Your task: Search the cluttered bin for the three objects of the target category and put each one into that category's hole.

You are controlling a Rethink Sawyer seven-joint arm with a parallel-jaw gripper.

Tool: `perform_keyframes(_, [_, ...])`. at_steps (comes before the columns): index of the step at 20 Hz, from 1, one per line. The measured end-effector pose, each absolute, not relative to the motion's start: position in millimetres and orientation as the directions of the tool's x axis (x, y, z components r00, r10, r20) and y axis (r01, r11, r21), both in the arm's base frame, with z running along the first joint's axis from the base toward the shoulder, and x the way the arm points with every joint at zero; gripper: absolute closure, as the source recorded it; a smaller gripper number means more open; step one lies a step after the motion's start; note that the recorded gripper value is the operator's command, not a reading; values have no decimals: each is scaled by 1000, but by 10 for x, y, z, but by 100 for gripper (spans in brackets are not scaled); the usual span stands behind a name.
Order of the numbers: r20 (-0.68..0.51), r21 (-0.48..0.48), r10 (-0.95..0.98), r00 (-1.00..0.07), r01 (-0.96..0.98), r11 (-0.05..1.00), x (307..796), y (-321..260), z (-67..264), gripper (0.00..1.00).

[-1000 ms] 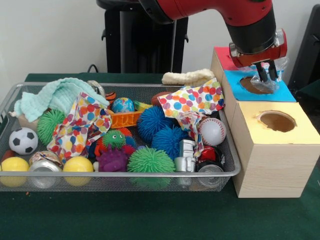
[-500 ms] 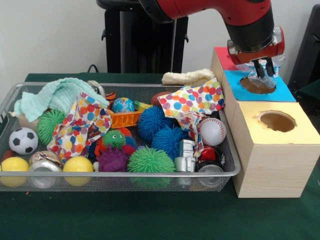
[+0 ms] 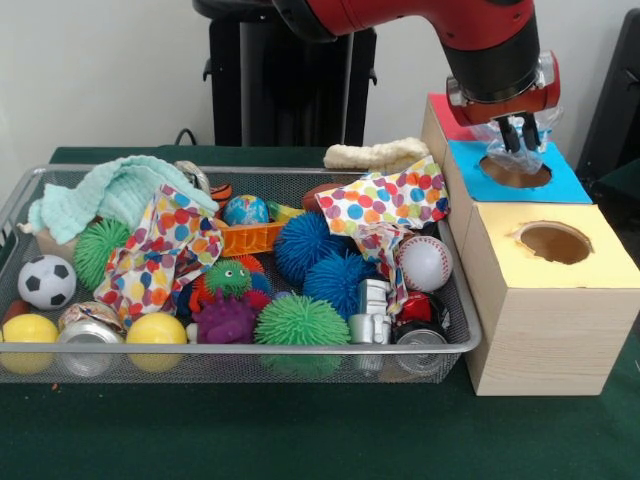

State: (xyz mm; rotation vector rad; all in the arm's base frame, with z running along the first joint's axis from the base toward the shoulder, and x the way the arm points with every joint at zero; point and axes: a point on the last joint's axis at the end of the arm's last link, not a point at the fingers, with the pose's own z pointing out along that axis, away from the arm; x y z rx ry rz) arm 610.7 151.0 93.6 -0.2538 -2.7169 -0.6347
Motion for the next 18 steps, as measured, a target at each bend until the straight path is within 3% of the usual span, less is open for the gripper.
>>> perform_keyframes(18, [354, 393, 110, -929, 254, 884, 6152, 1474, 1000, 100])
